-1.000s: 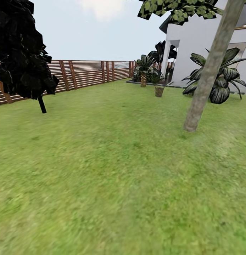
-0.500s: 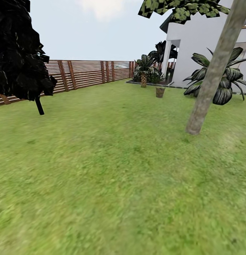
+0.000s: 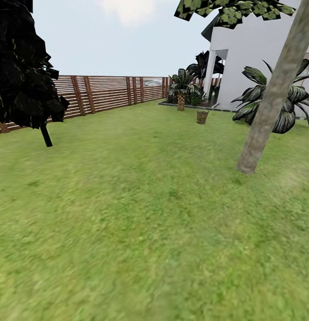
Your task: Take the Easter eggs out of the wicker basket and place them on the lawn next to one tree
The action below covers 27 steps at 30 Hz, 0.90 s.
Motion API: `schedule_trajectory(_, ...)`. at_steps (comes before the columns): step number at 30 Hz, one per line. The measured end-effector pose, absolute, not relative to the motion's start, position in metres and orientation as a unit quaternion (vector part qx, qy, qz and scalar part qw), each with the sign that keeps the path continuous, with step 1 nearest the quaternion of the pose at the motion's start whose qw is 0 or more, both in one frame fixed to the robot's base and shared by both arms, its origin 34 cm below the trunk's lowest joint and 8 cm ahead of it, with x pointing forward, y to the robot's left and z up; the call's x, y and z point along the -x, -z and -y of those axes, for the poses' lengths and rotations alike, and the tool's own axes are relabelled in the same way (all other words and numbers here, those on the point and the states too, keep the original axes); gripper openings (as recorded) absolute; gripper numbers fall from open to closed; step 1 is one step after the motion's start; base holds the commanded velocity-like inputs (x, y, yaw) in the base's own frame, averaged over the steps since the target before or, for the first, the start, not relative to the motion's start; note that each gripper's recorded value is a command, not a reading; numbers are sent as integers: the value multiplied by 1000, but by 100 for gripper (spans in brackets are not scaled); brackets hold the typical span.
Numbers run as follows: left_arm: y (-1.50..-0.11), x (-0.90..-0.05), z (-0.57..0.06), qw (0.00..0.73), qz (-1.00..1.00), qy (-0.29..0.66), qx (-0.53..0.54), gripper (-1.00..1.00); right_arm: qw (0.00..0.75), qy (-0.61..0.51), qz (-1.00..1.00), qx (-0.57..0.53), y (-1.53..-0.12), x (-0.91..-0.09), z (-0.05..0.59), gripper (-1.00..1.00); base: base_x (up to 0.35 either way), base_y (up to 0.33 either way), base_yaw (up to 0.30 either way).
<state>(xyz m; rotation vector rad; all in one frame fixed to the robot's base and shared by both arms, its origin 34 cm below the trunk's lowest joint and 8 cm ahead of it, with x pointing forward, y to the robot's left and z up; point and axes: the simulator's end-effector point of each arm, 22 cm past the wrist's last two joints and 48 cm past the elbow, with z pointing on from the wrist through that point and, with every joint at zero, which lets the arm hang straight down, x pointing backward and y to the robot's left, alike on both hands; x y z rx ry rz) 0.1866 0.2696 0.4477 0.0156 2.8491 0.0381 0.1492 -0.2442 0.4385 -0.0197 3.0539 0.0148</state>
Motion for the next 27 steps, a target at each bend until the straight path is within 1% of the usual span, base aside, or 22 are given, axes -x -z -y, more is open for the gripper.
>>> schedule_trajectory(27,-448,-187,-269,146,-989,-13,-5,100,44,-5,-999,6,-438,-149,244,100,332,0,0)
